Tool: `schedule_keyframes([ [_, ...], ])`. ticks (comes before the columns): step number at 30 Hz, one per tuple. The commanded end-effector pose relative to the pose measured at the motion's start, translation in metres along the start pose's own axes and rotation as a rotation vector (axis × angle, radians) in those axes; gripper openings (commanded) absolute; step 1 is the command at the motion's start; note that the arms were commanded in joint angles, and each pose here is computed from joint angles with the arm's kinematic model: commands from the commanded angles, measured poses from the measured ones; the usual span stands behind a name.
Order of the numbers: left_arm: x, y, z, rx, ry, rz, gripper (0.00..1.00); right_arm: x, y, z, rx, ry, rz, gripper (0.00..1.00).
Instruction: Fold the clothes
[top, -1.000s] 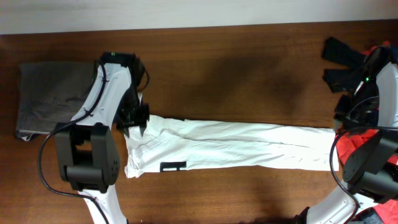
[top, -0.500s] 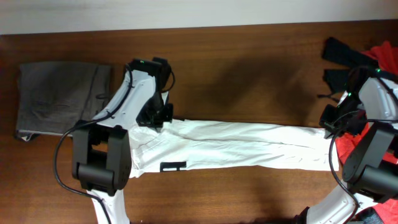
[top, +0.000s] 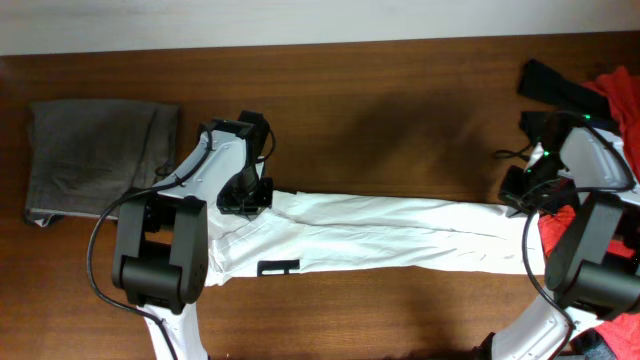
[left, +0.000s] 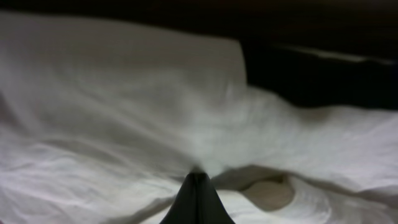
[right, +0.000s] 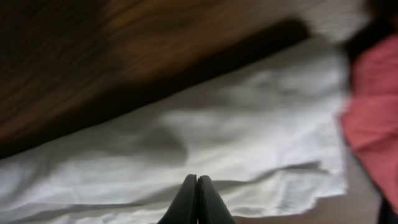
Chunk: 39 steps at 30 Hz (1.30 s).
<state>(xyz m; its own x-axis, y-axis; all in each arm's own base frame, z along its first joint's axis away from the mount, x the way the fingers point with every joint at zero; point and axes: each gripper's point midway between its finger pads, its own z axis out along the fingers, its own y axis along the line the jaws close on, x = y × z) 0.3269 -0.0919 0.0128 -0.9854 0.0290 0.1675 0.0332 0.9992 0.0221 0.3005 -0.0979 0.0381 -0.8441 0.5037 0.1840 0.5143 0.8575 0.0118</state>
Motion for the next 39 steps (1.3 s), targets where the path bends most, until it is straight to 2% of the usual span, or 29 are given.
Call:
schedule_keyframes([
  [1, -0.001, 0.004, -0.001, -0.011, -0.012, -0.015, 0.0, 0.004, 0.015, 0.017, 0.014, 0.042, -0.049, 0.04],
  [11, -0.027, 0.007, 0.003, -0.038, -0.126, -0.016, 0.0, -0.006, 0.039, 0.047, 0.038, 0.034, -0.123, 0.04],
  [18, -0.026, 0.008, 0.018, -0.035, -0.14, -0.015, 0.0, -0.007, 0.037, 0.057, 0.064, 0.045, -0.13, 0.04],
  [22, -0.033, 0.01, 0.028, -0.048, -0.183, -0.01, 0.0, -0.017, 0.037, 0.062, 0.071, 0.007, -0.132, 0.04],
  [27, -0.051, 0.025, 0.028, -0.135, -0.27, -0.023, 0.0, -0.03, 0.042, 0.062, 0.057, -0.049, -0.131, 0.04],
  [34, -0.085, 0.018, 0.016, -0.118, -0.415, 0.02, 0.0, -0.053, 0.051, 0.06, 0.027, -0.145, -0.135, 0.04],
  [39, -0.1, 0.017, 0.005, -0.106, -0.475, 0.016, 0.0, -0.069, 0.057, 0.051, 0.007, -0.207, -0.142, 0.11],
])
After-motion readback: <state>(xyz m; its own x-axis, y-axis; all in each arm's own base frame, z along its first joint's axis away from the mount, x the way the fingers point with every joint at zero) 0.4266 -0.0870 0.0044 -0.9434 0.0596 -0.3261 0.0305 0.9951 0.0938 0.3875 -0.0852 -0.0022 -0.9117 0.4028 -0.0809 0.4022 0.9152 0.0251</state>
